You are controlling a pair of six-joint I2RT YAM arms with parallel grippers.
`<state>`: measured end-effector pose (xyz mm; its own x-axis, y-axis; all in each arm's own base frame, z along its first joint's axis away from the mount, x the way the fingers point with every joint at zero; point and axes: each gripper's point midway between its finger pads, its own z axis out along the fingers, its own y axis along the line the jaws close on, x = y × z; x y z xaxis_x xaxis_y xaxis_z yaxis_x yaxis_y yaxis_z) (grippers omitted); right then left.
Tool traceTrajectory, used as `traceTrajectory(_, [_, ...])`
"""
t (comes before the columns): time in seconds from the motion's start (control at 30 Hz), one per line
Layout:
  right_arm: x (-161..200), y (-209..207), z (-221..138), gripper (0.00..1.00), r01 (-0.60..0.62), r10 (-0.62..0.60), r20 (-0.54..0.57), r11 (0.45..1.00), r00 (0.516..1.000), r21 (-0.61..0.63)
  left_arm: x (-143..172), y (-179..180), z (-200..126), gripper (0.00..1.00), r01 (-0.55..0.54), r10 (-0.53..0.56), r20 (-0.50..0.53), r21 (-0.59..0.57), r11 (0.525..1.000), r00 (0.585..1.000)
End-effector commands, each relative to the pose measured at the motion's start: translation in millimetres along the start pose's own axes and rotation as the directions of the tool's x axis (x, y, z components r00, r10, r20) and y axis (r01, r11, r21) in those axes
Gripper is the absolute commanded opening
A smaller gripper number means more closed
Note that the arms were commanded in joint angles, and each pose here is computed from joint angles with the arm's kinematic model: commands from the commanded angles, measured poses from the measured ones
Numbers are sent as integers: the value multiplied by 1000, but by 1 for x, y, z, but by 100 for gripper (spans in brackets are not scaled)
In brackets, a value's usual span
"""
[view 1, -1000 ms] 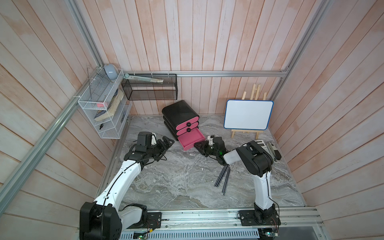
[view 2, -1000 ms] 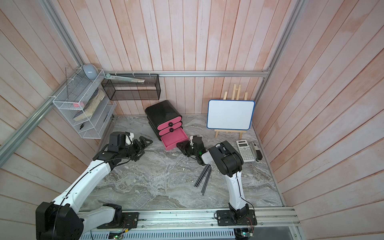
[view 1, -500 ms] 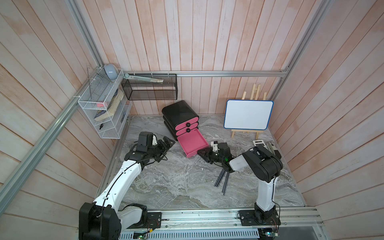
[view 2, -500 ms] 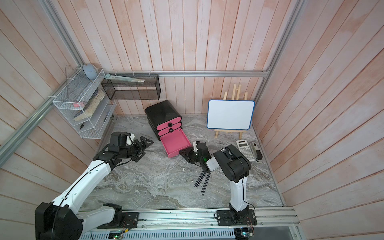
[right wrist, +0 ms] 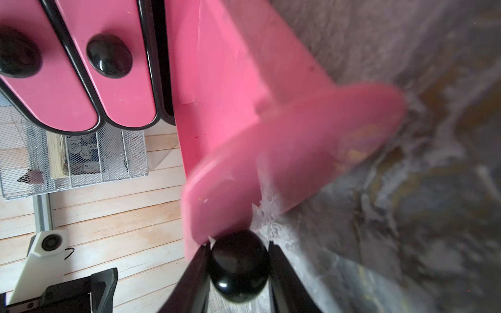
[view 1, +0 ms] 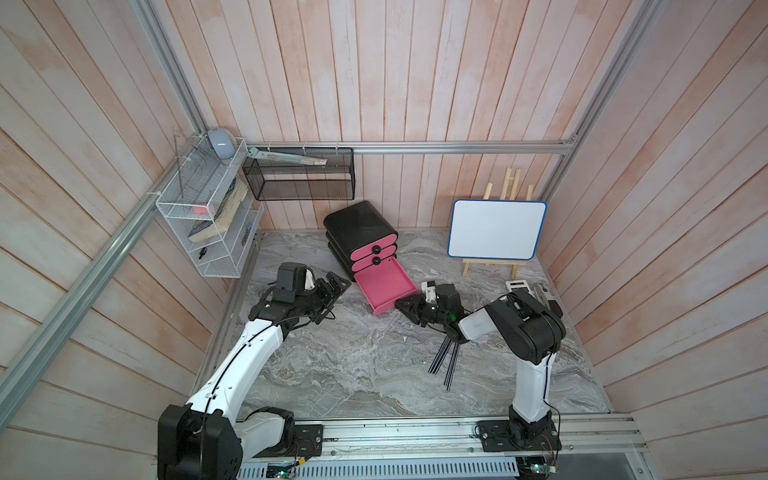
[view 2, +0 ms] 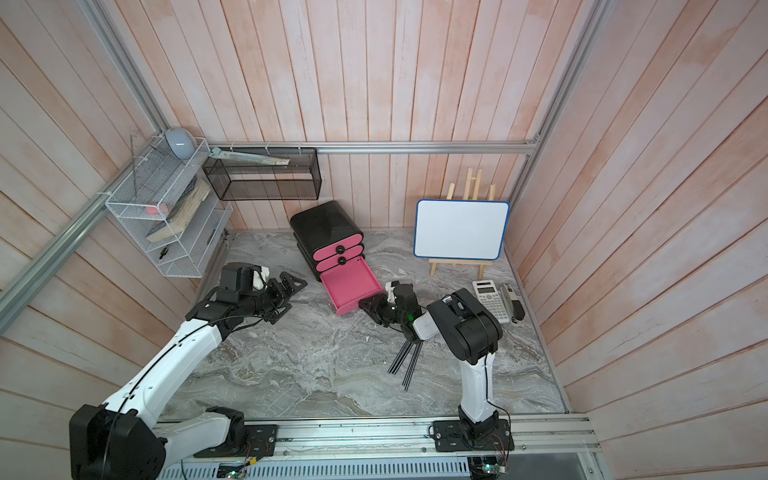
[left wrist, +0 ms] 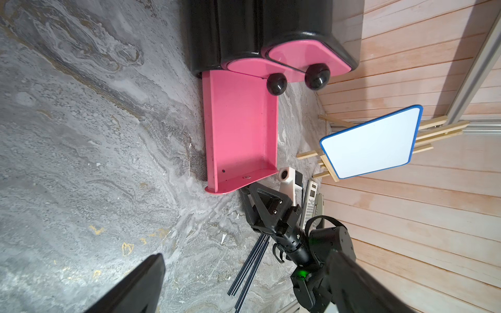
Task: Please place the pencils in the drawer according to their color
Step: Open the drawer in the storage box.
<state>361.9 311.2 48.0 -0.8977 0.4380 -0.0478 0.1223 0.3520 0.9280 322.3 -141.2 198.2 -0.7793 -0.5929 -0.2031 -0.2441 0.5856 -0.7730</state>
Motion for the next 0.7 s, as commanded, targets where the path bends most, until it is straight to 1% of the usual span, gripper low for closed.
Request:
traceTrajectory(0.0, [-7,-5,5,30,5,-6,5,999,1000,44,1,-12,-8,100,-37,36,13,40,999,999])
traceTrajectory(0.13, [-14,-2,11,30,24,-24,-4,998,1000,65,3,-10,-10,100,-28,27,20,53,998,999])
traceTrajectory(0.3, [-13,-1,11,44,29,-27,-19,996,999,82,5,-11,-10,100,-20,20,6,56,998,1000])
traceTrajectory(0.4, [-10,-3,5,49,19,-18,-19,995,1000,99,6,-15,-10,99,-16,16,-1,64,998,1000])
traceTrajectory(0.53, [-5,-3,-8,52,18,-16,-17,992,1000,128,7,-24,-12,100,3,-1,-27,85,996,1000])
traceTrajectory(0.67, [-3,4,-29,53,27,-30,15,986,999,162,9,-32,-12,99,43,-37,-66,102,994,997])
